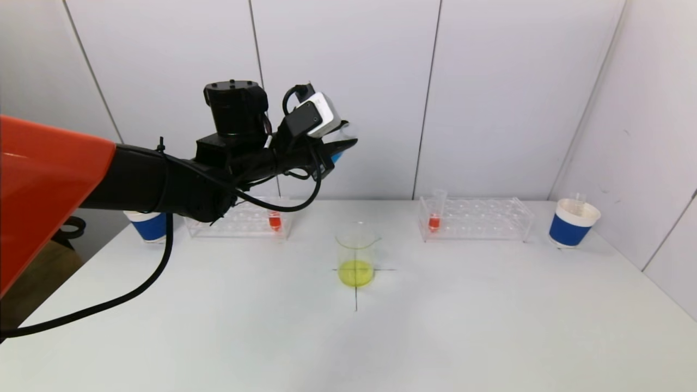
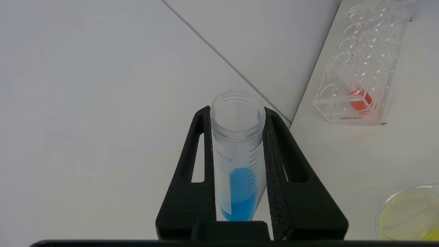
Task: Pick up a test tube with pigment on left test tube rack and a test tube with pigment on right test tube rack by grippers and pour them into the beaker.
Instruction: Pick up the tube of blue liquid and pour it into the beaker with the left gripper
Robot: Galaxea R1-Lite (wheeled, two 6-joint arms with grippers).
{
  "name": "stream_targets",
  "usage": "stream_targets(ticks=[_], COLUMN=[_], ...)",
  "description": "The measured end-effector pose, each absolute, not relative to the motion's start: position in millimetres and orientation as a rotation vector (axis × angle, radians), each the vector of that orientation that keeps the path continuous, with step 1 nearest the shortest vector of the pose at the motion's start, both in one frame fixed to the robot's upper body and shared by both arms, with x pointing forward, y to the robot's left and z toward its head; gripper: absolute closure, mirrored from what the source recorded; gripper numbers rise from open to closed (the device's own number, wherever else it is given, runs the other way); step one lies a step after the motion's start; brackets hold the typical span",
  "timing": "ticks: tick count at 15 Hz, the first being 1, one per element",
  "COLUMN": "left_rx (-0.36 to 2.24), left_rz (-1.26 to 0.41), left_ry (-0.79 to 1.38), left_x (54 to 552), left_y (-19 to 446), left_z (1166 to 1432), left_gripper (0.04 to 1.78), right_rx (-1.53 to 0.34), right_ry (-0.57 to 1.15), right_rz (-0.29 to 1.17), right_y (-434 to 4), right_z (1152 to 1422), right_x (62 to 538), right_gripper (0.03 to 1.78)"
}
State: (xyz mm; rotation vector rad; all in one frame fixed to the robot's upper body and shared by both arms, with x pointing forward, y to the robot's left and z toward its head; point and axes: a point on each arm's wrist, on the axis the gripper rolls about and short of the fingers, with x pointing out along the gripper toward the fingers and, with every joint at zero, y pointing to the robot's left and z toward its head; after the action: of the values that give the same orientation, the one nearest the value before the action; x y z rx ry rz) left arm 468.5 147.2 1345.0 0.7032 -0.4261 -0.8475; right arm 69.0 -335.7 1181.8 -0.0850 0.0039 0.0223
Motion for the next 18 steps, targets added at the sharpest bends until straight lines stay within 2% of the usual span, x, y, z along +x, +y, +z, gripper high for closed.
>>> stream_targets(ticks=[13,18], left_rx=[0.864,0.933], left_rz=[-1.012,-1.045], left_ry=[-0.646,-0.707], left_x=[460.8,463.4], left_y=[147.9,152.8], left_z=[1331.4,1318.5], left_gripper=[1.39,1.38], right_rx=[-0.085,-0.085], right_ry=[0.004,0.004], right_rz=[0.022,0.023], right_y=[-335.7,-335.7], right_z=[1181.9,1181.9], right_x=[69.0,69.0], right_gripper=[0.05,0.05])
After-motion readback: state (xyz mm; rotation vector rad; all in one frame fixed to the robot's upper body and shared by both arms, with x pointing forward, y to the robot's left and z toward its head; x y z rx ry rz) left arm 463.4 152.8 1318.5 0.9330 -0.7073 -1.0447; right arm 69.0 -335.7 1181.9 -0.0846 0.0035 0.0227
